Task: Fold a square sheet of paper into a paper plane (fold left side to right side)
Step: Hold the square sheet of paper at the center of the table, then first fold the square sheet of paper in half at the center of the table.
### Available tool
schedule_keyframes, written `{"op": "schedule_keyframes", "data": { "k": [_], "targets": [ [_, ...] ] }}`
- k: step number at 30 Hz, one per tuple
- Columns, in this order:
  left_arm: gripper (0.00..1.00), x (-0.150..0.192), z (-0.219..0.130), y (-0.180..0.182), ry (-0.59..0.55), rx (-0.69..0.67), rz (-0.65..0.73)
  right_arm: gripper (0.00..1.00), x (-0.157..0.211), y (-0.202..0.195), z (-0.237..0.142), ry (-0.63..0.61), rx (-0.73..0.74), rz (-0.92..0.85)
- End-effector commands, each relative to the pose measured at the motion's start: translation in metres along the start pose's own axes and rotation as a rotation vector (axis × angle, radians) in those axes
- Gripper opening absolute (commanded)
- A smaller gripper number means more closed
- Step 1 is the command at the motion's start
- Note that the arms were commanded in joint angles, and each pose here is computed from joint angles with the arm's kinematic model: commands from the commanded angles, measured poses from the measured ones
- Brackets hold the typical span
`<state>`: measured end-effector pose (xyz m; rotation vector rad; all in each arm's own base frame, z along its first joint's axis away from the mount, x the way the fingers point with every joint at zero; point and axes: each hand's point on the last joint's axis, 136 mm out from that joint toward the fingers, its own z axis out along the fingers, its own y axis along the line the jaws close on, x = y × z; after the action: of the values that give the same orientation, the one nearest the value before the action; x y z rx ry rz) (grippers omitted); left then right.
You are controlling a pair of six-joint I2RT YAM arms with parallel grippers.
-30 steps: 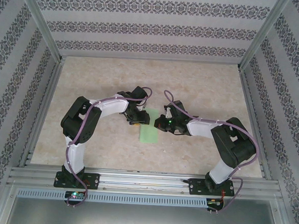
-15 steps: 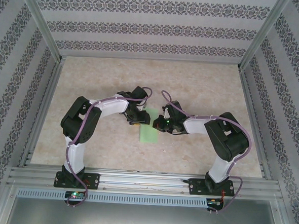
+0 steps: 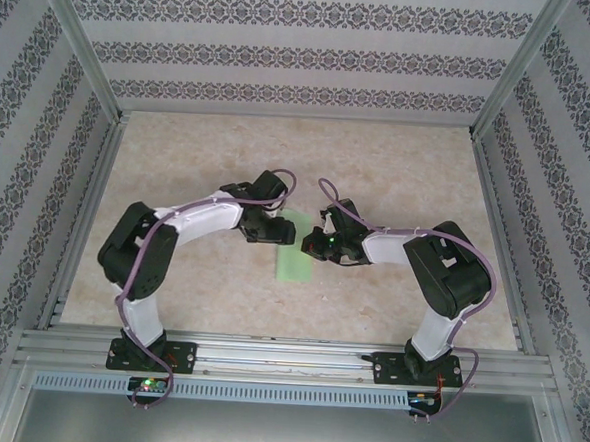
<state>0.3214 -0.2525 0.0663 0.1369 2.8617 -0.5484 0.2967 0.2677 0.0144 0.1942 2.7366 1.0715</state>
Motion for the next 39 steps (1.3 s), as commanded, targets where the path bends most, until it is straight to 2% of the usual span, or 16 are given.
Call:
{"op": "schedule_keyframes", "data": {
  "k": [1,4,6,9,12,24,39],
  "targets": [
    [0.62,-0.013,-0.031,-0.007,-0.09,0.036,0.035,0.0,0.032,-0.05,0.01,0.086,0.182,0.05],
    [0.41,-0.009,-0.03,-0.023,-0.059,0.135,0.04,0.0,0.032,-0.051,0.011,0.088,0.187,0.047],
    [0.28,-0.002,-0.022,-0.035,0.006,0.21,0.032,0.0,0.033,-0.053,0.012,0.092,0.193,0.044],
    [0.14,0.005,-0.005,-0.044,0.077,0.282,0.013,0.0,0.034,-0.055,0.013,0.096,0.2,0.047],
    [0.08,0.011,0.011,-0.043,0.114,0.302,0.003,0.0,0.036,-0.056,0.014,0.099,0.204,0.046],
    [0.04,0.029,0.049,-0.006,0.17,0.228,-0.052,0.0,0.038,-0.064,0.011,0.111,0.252,0.027],
    [0.01,0.048,0.055,0.054,0.181,0.199,-0.189,0.0,0.041,-0.087,0.003,0.116,0.329,0.039]
  ]
}}
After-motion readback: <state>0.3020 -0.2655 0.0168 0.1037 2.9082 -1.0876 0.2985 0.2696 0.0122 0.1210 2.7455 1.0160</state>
